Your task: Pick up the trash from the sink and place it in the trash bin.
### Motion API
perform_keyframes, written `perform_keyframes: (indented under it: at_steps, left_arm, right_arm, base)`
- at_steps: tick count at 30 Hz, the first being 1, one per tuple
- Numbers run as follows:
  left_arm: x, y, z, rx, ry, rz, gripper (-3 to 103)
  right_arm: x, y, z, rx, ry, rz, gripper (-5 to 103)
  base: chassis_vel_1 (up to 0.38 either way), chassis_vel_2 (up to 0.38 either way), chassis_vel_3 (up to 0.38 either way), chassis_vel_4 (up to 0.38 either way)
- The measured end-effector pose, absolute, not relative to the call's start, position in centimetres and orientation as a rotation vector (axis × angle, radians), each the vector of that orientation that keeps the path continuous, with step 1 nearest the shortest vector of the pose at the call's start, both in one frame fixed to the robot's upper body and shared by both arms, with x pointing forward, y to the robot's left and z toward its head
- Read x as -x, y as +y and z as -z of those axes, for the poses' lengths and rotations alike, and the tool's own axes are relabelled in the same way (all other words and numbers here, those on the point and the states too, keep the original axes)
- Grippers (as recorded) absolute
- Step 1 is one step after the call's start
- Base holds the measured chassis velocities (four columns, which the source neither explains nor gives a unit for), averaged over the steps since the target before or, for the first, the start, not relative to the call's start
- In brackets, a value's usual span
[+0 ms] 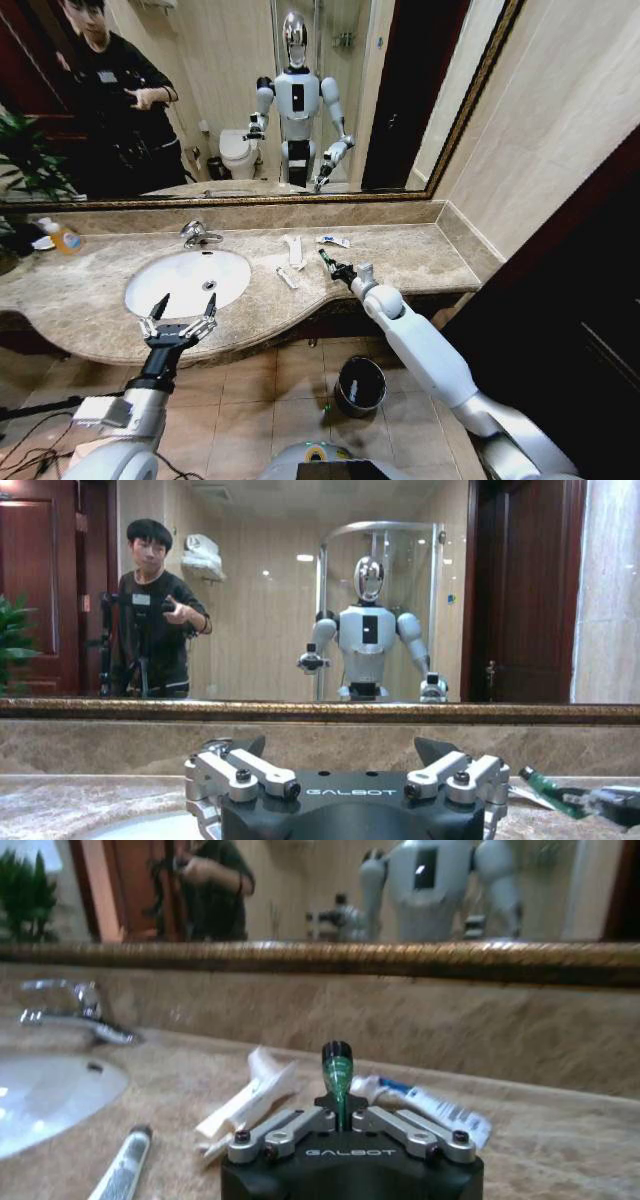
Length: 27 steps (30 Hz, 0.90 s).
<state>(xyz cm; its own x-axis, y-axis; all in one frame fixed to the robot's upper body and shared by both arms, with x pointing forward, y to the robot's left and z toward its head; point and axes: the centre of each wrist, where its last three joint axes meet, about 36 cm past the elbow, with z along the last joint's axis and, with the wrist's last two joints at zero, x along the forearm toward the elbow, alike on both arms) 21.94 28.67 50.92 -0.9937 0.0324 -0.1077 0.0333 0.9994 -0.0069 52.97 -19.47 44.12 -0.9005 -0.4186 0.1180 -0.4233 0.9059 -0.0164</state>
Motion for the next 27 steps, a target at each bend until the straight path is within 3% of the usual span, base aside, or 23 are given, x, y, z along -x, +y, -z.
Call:
perform_keyframes:
  at_steps: [27]
  left_arm:
    - [-21.9, 28.7, -50.9, -0.050, 3.033, 0.013, 100]
  right_arm:
    - [-40.5, -21.1, -40.8, -0.300, -3.142, 0.017, 3]
  base:
    - [0.000, 0.000, 0.000, 0.000]
